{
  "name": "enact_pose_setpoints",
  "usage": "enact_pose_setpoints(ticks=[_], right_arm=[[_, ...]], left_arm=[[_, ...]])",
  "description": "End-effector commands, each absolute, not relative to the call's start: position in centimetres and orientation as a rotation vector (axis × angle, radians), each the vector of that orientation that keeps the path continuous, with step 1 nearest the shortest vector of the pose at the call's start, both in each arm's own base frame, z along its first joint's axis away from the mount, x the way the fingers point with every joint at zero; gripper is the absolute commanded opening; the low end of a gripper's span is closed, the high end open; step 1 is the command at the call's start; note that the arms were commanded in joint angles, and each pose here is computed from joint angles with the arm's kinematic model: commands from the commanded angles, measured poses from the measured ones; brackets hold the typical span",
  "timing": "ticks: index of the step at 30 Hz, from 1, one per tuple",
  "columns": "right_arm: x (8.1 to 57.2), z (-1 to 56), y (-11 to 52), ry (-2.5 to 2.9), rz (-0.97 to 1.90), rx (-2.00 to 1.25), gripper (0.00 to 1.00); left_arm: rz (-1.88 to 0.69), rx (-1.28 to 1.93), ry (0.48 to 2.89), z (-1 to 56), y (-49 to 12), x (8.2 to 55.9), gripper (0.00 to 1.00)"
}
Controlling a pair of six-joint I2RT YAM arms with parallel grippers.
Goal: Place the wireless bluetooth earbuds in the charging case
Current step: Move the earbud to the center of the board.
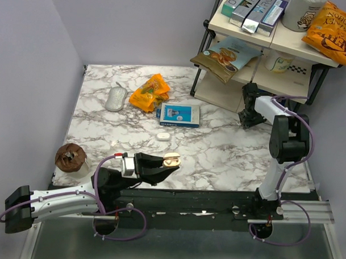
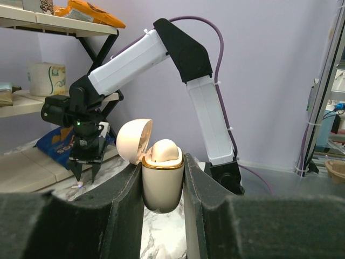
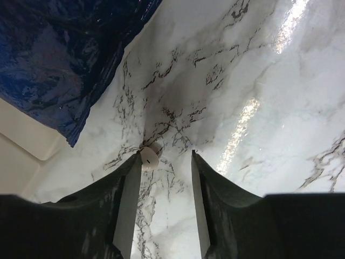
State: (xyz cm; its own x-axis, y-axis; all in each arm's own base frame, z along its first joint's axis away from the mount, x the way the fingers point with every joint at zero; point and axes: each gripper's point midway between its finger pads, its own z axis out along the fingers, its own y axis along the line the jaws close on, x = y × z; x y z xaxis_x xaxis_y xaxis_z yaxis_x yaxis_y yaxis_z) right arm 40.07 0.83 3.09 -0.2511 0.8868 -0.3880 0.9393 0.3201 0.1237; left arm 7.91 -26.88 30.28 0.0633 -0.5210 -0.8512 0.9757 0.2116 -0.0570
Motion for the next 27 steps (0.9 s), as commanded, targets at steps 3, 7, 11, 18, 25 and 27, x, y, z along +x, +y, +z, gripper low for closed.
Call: enact_pose_setpoints(ticks=[3,7,11,18,25,27], right_arm=[[39.2,2.4,1.3,2.313,-0.211,1.505,0.48],[40.0,2.5,1.4,2.363,-0.218,1.447,0.53],[40.4,2.8,1.8,2.395,-0.229,1.411,0.57],[39.2,2.8,2.1,2.444,-0.278,1.309,0.57],[37.1,2.8,2.5,2.498,-0.297,1.208,0.57],[36.3,2.7,2.7,2.521,-0.297,1.170,0.57]], left_arm=[[-1.260,0.653,0.867,30.9,-27.0,7.6,0.00],[-1.265,0.655,0.863,30.9,-26.9,7.5,0.00],[-1.264,0.654,0.867,30.9,-26.8,7.5,0.00],[-1.269,0.665,0.861,31.2,-27.1,7.3,0.00],[-1.295,0.670,0.853,31.3,-27.0,6.6,0.00],[-1.294,0.670,0.852,31.4,-26.8,6.5,0.00]])
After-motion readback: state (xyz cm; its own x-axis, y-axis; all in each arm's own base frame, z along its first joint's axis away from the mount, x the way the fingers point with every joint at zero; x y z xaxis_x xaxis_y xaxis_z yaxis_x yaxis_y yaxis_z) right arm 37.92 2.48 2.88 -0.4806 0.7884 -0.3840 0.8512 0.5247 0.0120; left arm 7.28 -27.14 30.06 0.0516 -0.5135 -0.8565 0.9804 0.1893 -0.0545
